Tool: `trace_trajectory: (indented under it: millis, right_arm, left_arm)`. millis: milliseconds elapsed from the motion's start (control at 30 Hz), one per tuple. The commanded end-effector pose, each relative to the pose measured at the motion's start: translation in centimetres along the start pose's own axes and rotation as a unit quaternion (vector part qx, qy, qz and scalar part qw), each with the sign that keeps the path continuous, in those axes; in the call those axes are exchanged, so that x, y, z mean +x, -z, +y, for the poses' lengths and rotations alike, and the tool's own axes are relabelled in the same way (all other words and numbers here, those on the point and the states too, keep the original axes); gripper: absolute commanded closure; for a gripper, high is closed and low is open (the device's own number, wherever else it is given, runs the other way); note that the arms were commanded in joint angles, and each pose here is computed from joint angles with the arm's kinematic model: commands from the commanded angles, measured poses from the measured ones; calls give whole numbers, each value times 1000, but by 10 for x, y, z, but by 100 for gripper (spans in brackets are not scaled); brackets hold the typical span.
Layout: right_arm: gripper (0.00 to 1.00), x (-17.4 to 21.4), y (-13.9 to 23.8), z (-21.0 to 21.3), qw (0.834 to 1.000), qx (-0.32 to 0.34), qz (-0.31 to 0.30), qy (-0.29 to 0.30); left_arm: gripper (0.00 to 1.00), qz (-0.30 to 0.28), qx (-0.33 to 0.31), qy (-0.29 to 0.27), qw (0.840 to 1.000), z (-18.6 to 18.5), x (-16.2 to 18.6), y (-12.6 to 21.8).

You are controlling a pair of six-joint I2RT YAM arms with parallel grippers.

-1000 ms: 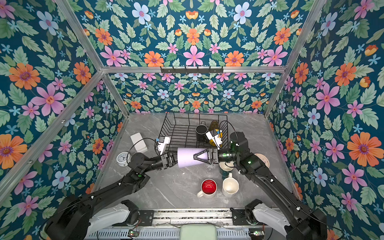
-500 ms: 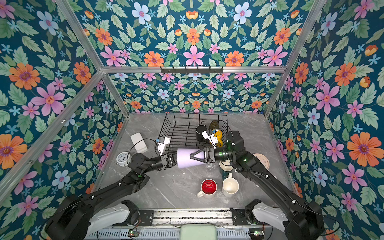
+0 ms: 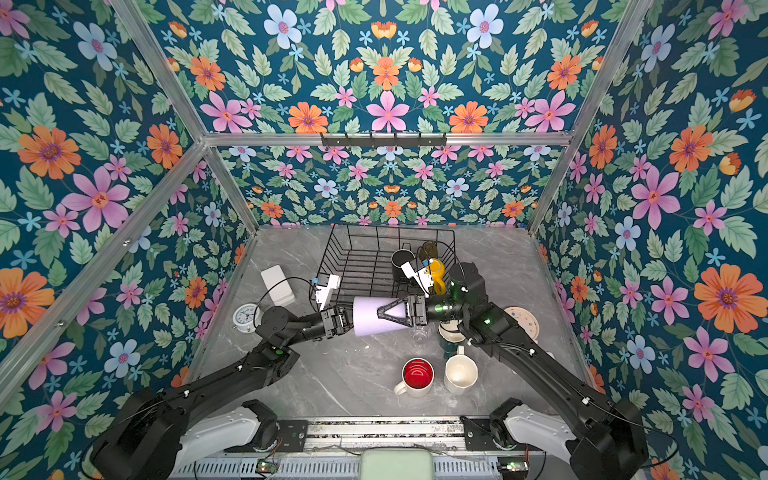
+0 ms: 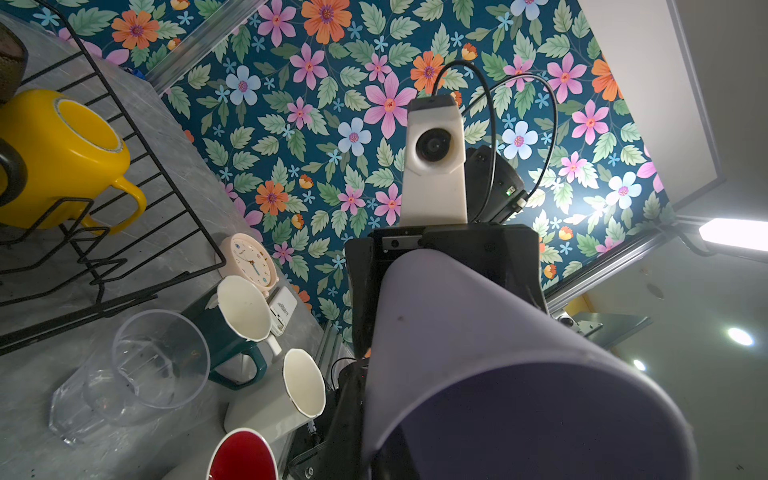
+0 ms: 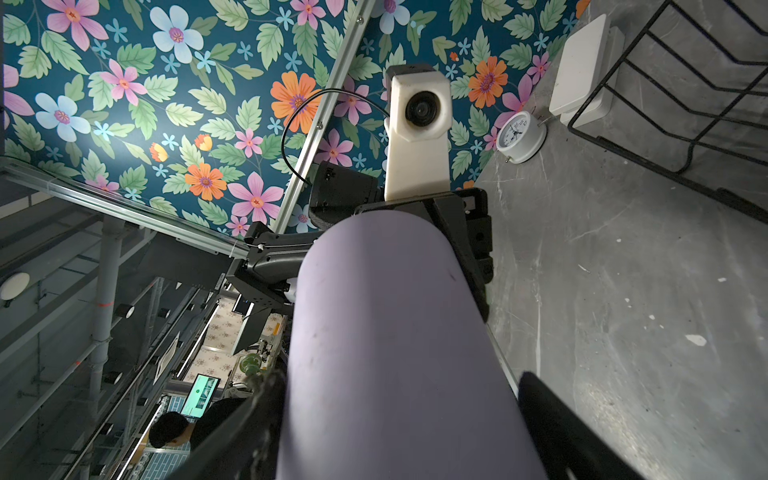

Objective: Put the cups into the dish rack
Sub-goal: 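Close the right gripper on the lavender cup base beside the left gripper, then open the left gripper and release the lavender cup to the right gripper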

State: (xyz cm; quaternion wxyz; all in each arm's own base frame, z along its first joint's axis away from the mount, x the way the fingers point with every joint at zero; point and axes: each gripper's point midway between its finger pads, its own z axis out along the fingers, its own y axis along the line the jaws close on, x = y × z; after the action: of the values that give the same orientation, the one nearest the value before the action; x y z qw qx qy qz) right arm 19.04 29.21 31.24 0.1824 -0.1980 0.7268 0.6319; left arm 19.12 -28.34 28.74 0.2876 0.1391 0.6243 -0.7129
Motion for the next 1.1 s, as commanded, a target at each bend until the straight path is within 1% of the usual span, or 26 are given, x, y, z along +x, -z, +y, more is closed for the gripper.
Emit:
trace_trajectory:
  millis: [0,167,200,233,333,367,633,800,867,1000,1067]
  right_arm:
    - [20,6,-2,-15,999,26,3,-28]
    - [31,8,-1,-18,999,33,2,-33]
    - [31,8,-1,-18,999,34,1,-33]
    - [30,9,0,-18,999,34,0,-34]
    - [20,11,1,-17,999,33,1,-35]
    - [19,11,2,-17,999,33,1,-33]
    - [16,13,4,-13,999,32,-2,-30]
    - [24,11,4,-13,999,31,-5,-34]
    - [31,11,4,-14,999,32,-6,-36]
    - [39,10,4,-17,998,40,-13,-42]
    - [46,8,5,-18,998,45,-18,-44]
  left_arm:
    - [100,-17,59,-48,997,-34,-11,0]
    - [100,-26,64,-46,997,-35,-15,-1]
    - [100,-27,66,-46,996,-36,-16,-1]
    - [100,-30,69,-47,996,-37,-17,0]
    - [100,-40,81,-49,995,-42,-20,2]
    - [100,-41,83,-48,995,-43,-20,2]
    - [100,-43,88,-51,994,-47,-22,1]
    - [100,-49,89,-50,994,-48,-23,3]
    - [100,-50,89,-50,994,-48,-23,3]
    - [100,-51,86,-46,994,-45,-23,3]
    - [100,-51,85,-45,994,-44,-23,3]
